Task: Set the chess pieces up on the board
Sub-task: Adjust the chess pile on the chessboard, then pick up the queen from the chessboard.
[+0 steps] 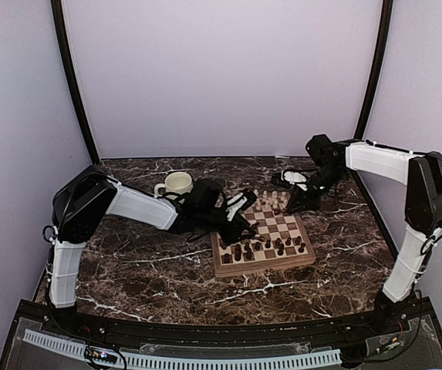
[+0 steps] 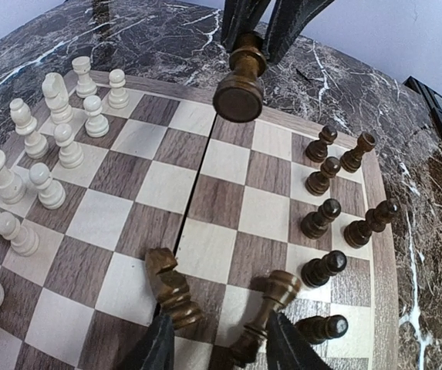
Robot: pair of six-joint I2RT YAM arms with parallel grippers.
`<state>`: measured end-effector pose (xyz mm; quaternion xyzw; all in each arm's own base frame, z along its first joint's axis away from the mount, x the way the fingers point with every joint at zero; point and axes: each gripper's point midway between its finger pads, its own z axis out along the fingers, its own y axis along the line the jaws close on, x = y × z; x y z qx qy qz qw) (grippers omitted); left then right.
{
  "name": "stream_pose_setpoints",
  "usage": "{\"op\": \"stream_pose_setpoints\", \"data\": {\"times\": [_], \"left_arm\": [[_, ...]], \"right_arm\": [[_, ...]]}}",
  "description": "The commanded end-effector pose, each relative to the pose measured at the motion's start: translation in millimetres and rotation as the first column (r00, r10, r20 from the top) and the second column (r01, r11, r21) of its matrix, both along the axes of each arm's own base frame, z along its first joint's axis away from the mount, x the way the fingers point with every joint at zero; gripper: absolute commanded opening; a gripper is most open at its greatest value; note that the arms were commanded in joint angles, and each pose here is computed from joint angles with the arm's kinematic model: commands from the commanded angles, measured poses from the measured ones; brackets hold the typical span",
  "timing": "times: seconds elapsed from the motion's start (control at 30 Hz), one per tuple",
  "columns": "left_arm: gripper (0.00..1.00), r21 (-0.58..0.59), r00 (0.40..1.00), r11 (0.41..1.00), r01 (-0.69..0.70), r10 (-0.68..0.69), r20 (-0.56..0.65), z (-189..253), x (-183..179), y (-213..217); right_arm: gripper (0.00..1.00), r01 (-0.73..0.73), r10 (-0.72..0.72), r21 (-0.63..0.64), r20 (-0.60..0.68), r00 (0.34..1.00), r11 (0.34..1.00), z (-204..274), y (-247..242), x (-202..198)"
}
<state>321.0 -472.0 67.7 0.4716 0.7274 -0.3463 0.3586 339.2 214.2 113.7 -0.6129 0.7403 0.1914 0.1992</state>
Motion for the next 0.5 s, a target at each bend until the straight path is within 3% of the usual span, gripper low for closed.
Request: {"op": "stream_pose_setpoints", "data": {"times": [0.0,0.23,0.47], "left_arm": [[0.45,-0.03,0.999,1.0,-0.003,0.004,0.036,28,2,-2],[0.52,-0.146,0.998,0.989,-0.012,0.021,0.062,89,-5,4],[0.53,-0.248,0.993,0.968,0.046,-0.072,-0.097,114,-30,-2]], "right_arm": [[0.09,-0.004,0.004,0.001,0.027,1.0,1.0,14,7,-3],[0.1,-0.031,0.035,-0.042,0.096,0.995,0.999,24,22,-9],[0.1,-0.062,0.064,-0.015,0.156,0.986,0.998,47,42,-18]]}}
